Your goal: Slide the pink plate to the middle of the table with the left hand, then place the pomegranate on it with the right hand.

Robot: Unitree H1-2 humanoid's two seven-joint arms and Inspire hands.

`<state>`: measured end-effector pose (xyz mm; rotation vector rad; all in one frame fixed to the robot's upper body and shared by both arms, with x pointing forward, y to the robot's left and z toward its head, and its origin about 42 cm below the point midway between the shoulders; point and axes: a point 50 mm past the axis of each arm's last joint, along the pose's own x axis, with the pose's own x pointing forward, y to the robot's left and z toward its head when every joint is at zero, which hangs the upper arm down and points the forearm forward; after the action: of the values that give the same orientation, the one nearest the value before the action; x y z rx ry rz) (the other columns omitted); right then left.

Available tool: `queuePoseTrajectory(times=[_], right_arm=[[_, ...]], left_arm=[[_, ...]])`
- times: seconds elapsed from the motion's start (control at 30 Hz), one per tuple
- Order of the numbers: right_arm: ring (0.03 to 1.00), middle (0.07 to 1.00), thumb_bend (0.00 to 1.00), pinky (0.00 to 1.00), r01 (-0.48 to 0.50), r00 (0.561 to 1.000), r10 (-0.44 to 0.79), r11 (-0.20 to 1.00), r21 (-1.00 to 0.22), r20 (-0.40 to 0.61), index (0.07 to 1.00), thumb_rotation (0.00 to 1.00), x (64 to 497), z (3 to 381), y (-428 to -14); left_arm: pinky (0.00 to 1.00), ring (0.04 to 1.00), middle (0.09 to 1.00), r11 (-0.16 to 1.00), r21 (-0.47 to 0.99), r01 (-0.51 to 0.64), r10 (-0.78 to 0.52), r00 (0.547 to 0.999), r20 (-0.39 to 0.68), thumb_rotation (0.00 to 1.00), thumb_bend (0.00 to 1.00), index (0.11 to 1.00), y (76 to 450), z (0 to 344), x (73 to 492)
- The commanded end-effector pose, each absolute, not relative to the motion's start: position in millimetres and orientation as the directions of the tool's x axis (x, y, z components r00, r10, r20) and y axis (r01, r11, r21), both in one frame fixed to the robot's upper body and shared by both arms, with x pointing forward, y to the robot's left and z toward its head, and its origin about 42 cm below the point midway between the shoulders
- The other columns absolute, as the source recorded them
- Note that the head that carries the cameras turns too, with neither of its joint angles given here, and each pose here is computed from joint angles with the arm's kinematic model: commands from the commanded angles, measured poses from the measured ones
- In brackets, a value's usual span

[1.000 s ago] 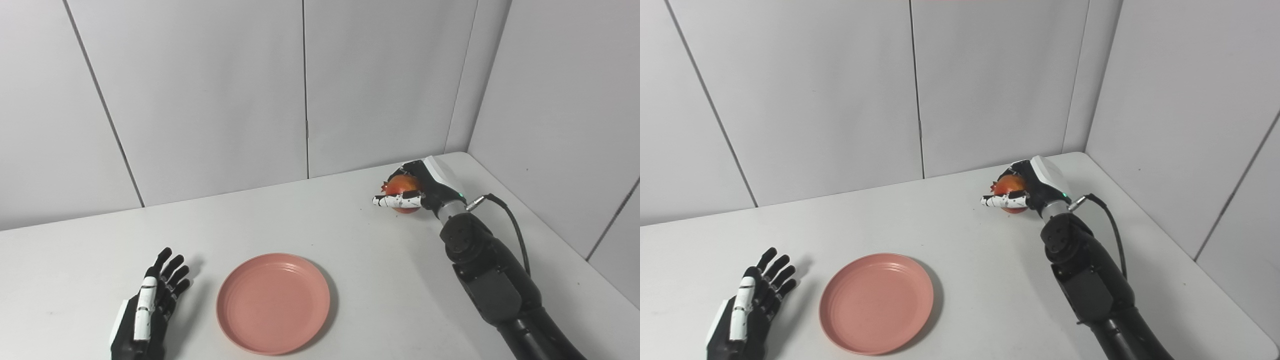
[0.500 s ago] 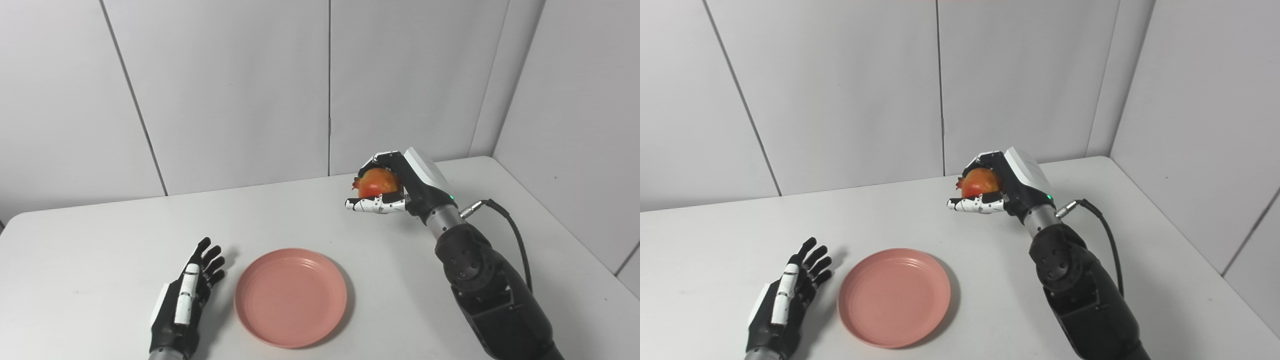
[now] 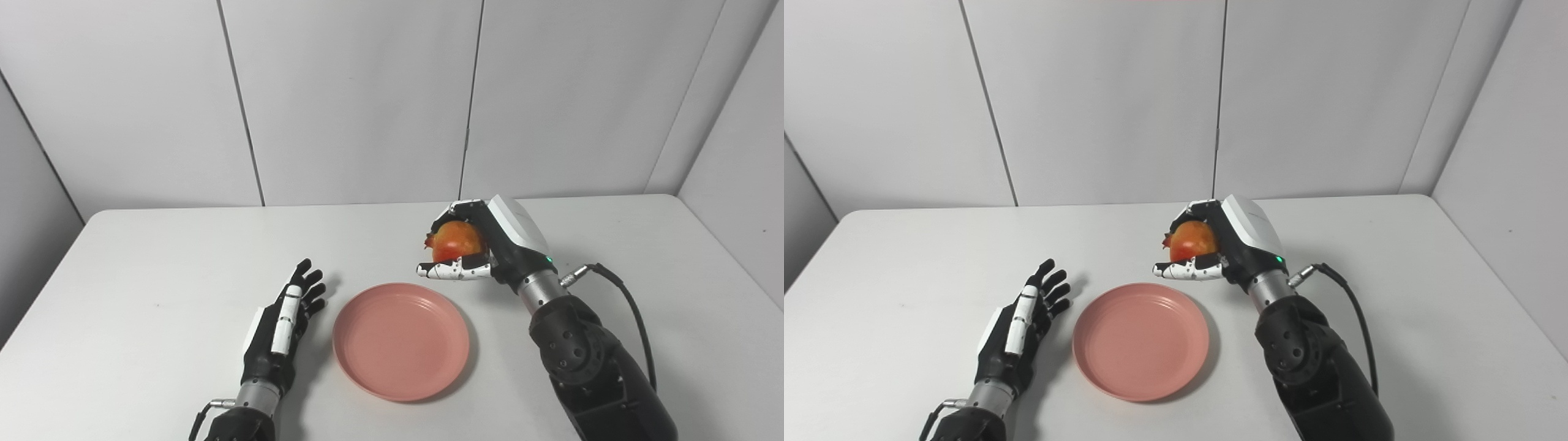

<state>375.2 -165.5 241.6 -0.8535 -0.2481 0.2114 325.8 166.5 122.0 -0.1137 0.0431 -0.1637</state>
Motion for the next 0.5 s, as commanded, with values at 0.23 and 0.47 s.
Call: queuePoseTrajectory(times=[0.23,0.47], right_arm=[[0.269,0.35,0.36,0.21,-0.087,0.897,0.392,0.613,-0.785,0.206,0.443,0.11,372.5,245.6,-136.6],[0.235,0.301,0.37,0.18,-0.147,0.878,0.448,0.587,-0.796,0.168,0.374,0.12,370.3,227.3,-121.5]], left_arm=[[0.89,0.902,0.914,0.981,-0.132,0.145,-0.144,0.989,0.014,1.0,0.4,0.913,147.0,133.9,333.0],[0.9,0.906,0.918,0.985,-0.133,0.11,-0.109,0.994,0.01,1.0,0.41,0.915,142.1,134.0,336.0]])
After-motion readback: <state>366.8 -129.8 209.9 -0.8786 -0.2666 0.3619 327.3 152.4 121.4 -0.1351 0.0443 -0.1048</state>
